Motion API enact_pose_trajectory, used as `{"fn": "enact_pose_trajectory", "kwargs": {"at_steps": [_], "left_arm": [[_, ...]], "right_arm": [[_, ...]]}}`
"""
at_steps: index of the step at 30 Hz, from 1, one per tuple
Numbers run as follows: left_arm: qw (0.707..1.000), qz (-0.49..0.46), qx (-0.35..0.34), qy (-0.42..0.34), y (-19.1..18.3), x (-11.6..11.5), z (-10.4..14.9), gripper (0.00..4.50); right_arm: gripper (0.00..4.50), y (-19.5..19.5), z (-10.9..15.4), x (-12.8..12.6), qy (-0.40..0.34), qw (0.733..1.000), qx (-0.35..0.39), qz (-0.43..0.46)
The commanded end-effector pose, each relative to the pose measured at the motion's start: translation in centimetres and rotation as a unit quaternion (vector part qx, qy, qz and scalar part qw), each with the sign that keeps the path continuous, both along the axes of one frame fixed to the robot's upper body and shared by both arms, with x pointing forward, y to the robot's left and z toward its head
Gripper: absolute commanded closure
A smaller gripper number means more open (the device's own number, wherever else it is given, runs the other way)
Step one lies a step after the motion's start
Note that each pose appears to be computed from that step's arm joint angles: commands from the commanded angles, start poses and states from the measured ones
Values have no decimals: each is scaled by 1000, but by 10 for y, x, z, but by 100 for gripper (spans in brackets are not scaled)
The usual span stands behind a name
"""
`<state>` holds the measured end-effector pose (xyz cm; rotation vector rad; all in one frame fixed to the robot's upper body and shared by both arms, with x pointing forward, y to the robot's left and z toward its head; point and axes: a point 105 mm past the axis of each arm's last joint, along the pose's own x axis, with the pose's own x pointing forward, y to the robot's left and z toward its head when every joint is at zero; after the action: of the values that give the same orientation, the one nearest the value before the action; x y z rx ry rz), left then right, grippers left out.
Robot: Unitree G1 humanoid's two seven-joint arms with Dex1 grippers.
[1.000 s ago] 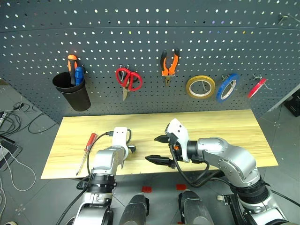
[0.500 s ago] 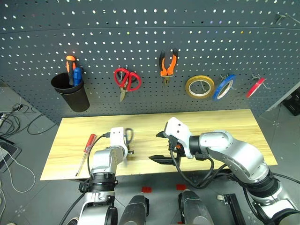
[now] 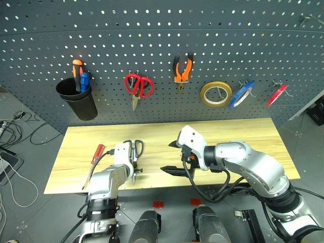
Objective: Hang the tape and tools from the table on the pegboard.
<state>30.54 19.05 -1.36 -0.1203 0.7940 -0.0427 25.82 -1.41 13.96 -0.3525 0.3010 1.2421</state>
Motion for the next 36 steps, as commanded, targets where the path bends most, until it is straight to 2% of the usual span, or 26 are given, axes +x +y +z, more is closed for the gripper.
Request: {"fn": "enact_pose_trajectory", "kwargs": {"at_steps": [1,4,8,9,13,18,21,25,36], "left_arm": [[990,-75,37,-112,0,3,41,392],[966,-140,88,-198,-1,-2,70,392],[938,-176,96,-282,-9,-14,109,392],[930,-190,103,-298,-11,-19,117,392],[913,-210,101,-334,-13,-32,143,392],[894,-247,83,-364,-17,-45,171,392],[880,-251,90,-394,-18,-41,190,392],[877,-224,95,-415,-11,-22,209,392],[873,-251,143,-392,-23,20,202,392]], "right_arm": [[0,-8,14,0,-26,999,18,-6],[0,-16,23,5,-55,998,27,-25],[0,-30,36,10,-100,993,37,-54],[0,-32,43,7,-108,991,58,-48],[0,-40,66,-8,-172,981,90,-28],[0,-47,83,-23,-160,978,134,-13],[0,-51,90,-22,-167,974,151,-21],[0,-52,94,-16,-174,972,157,-32],[0,-44,104,-5,-187,968,165,-21]]}}
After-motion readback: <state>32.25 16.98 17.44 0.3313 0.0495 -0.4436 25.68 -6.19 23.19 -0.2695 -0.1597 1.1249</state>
